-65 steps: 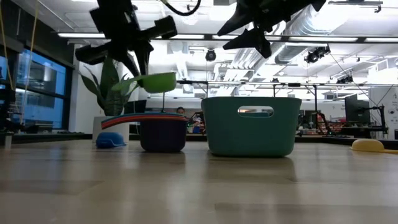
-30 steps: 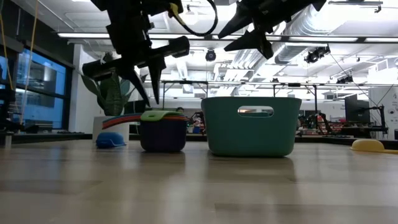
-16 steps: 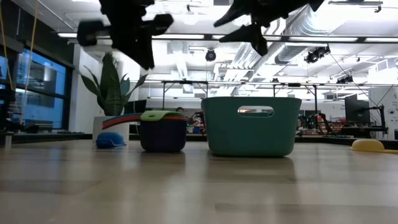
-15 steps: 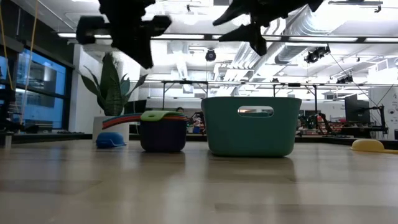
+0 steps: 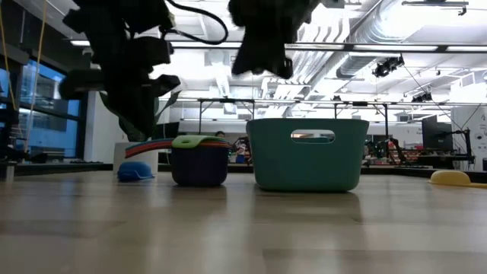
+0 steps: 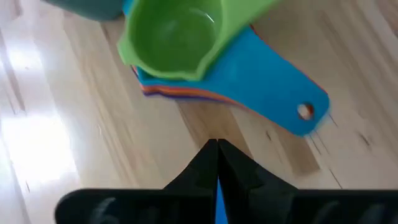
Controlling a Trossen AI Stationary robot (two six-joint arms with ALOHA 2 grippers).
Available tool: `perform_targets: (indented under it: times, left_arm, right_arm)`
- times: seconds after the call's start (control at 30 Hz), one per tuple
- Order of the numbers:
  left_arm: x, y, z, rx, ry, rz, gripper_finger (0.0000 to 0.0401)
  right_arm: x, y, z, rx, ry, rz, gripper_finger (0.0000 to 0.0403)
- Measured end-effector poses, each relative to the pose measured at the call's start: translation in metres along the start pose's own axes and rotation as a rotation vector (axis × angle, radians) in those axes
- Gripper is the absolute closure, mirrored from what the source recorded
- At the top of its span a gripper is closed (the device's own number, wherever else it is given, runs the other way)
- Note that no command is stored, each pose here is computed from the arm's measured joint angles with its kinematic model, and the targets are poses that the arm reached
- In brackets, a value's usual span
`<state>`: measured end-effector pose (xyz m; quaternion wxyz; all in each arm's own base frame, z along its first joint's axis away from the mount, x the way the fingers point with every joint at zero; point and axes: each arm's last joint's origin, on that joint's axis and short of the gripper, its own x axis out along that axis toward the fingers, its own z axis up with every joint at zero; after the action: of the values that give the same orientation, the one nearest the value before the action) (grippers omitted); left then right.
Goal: Nest measuring cups in basket
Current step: Adjust the colored stacked measuring cups
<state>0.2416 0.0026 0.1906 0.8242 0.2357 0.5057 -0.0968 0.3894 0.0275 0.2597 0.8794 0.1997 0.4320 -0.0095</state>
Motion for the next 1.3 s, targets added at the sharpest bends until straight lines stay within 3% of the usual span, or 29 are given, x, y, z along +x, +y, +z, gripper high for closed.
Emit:
perform_targets:
  times: [0.23,0.47,0.87,1.3]
  left_arm:
    - [0.008,-0.002,-0.002,-0.001,0.044,-0.024,0.0401]
    - [0.021,-0.006,-0.003,-0.030,0.073,-0.094,0.0401]
    - [0.031,-0.013,0.003,-0.068,0.044,-0.150,0.0401]
    - [0.028,-0.027,0.024,-0.177,-0.109,-0.197,0.0401]
  right_arm:
    - [0.053,0.007,0.004,-0.008,0.134,-0.055,0.0399]
    - [0.081,0.017,-0.001,-0.018,0.257,-0.128,0.0401]
    - [0.101,0.021,-0.005,0.060,0.223,-0.164,0.0403]
    - [0.101,0.023,0.002,0.071,0.159,-0.158,0.0403]
